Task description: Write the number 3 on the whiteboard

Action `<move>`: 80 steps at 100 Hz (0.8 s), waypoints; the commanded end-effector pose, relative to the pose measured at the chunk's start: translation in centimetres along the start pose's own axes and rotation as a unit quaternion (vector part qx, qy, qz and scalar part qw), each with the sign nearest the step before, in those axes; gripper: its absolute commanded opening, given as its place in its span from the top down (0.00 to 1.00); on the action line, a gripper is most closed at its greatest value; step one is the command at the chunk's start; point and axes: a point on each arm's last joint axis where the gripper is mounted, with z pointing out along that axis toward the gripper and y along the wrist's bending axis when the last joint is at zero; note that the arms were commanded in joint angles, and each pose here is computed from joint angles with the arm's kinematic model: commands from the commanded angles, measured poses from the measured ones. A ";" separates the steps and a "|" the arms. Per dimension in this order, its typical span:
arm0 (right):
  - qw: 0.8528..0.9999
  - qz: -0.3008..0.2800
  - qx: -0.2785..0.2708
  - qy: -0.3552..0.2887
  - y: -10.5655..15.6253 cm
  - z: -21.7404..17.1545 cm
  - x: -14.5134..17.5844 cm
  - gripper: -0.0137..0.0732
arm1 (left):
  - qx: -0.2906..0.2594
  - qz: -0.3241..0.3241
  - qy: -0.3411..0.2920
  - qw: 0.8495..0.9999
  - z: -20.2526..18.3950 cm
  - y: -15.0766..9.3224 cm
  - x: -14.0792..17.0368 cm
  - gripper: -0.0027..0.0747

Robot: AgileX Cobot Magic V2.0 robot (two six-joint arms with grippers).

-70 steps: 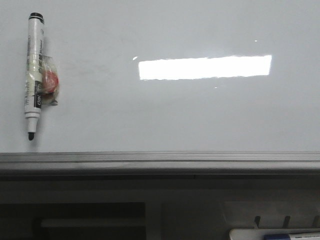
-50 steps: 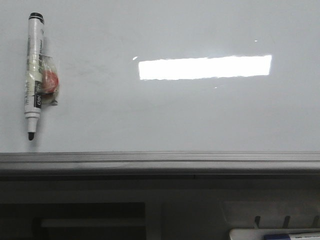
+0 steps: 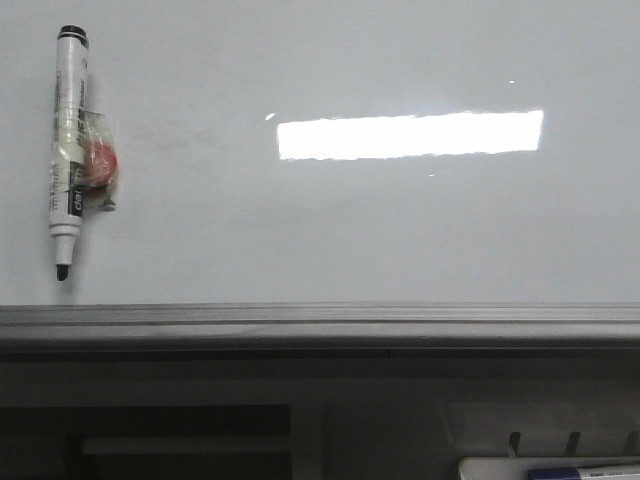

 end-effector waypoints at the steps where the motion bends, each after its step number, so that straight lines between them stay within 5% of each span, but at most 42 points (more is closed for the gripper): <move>1: 1.000 -0.009 0.006 -0.003 -0.1 0.2 0.7 0.90 | -0.003 -0.006 -0.034 0.999 -0.1 0.0 -0.2 0.99; 25: 0.996 -0.010 0.004 -0.087 0.0 0.1 -0.8 0.90 | 0.003 -0.038 -0.072 0.997 -0.1 0.0 -0.9 0.99; 49: 0.966 -0.010 0.000 -0.259 0.1 -1.0 -3.7 0.90 | 0.000 -0.049 -0.119 0.992 -0.3 0.1 -1.8 0.99; 68: 0.943 -0.011 -0.002 -0.331 0.1 -1.8 -4.9 0.90 | 0.000 -0.049 -0.121 0.991 -0.3 0.1 -1.8 0.99; 80: 0.942 -0.011 -0.002 -0.335 0.1 -1.8 -4.9 0.90 | 0.001 -0.060 -0.132 0.990 -0.3 0.1 -2.0 0.99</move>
